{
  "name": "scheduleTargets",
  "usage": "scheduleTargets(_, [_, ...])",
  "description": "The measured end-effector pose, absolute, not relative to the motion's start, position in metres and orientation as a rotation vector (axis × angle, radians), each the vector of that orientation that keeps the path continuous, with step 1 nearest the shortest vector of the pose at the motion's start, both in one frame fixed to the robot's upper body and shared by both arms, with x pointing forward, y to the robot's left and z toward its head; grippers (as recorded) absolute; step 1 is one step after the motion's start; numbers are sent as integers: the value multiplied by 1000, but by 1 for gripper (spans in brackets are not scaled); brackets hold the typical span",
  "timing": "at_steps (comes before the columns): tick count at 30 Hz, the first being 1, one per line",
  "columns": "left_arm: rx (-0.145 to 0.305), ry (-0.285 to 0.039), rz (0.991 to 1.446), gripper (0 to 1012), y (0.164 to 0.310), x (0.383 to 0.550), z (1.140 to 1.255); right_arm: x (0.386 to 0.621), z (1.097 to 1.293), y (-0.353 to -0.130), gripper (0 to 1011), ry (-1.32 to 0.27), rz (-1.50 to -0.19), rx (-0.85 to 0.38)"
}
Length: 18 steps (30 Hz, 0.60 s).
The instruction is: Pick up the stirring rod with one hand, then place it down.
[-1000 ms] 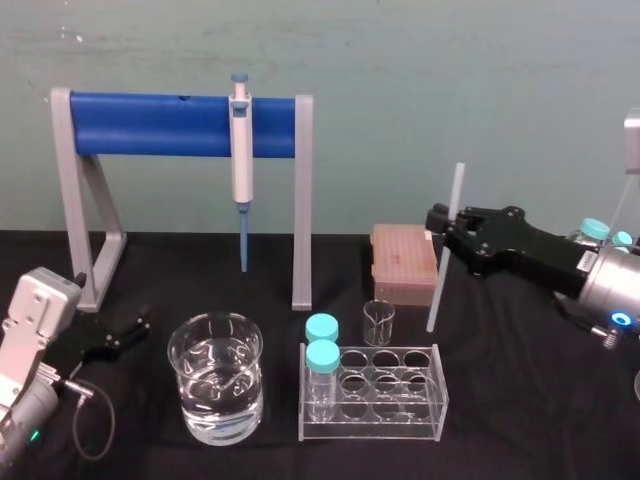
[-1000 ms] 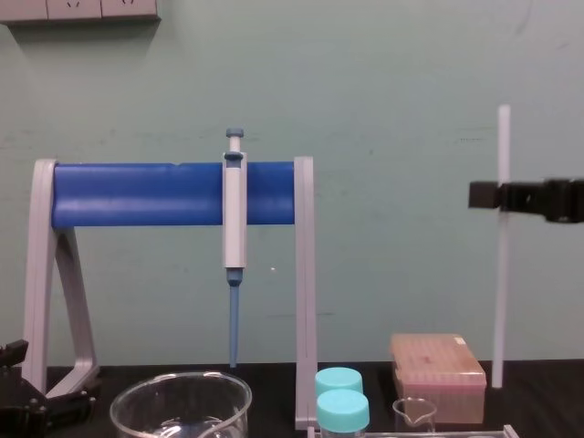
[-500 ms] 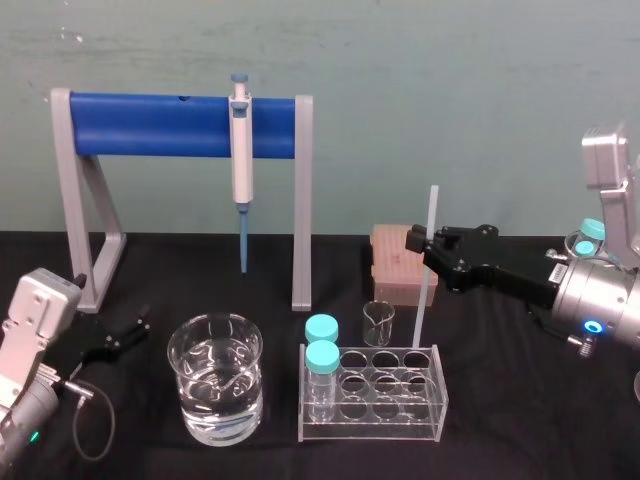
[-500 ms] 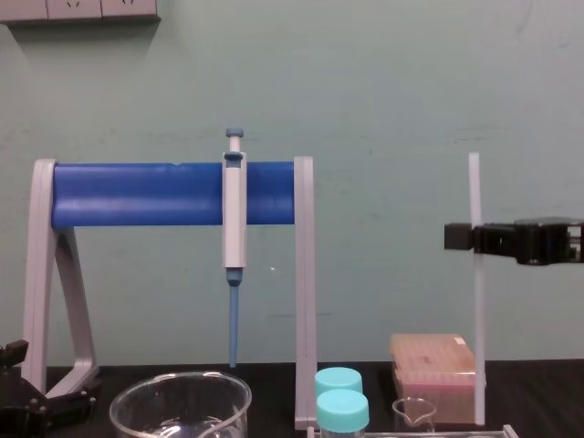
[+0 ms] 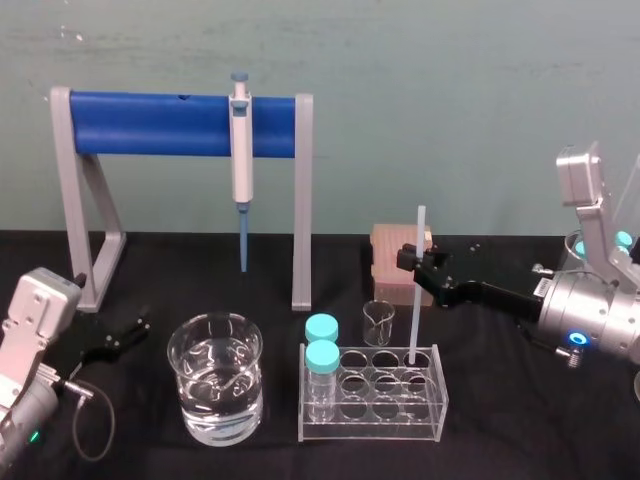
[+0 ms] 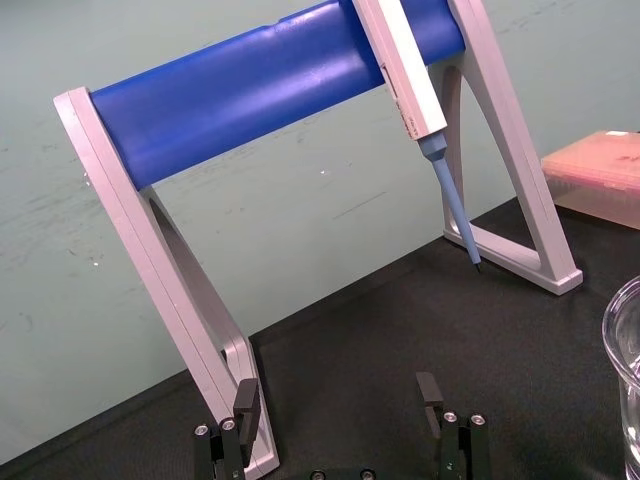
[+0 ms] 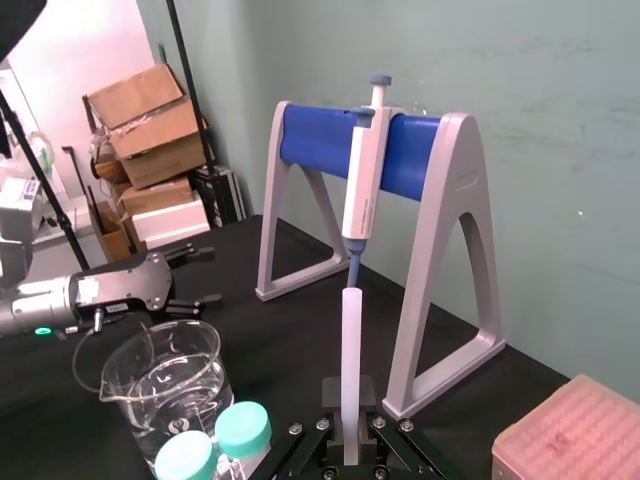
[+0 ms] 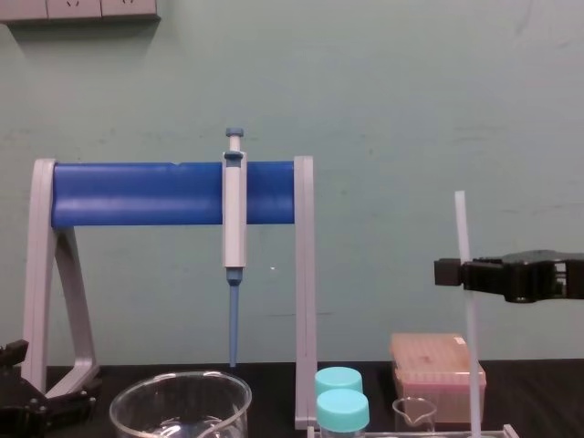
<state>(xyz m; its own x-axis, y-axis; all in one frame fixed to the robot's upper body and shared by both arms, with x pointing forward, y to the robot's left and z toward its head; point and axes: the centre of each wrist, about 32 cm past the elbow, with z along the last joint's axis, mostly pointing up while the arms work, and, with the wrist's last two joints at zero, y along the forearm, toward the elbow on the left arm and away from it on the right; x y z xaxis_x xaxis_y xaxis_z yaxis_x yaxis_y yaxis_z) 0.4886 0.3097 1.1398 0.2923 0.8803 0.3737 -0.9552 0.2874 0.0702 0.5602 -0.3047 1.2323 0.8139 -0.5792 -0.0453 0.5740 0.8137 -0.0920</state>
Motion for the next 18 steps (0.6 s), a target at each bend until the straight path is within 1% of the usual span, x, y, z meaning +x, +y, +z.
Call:
scheduleTargets(8, [304,-285,1248,1005,310,489,1140,561,1226,-305,72,82,-616,-85])
scheduleTargets(18, [304,-285,1248,1005,310,489,1140,560,1212,-304,72,116,-620,-88])
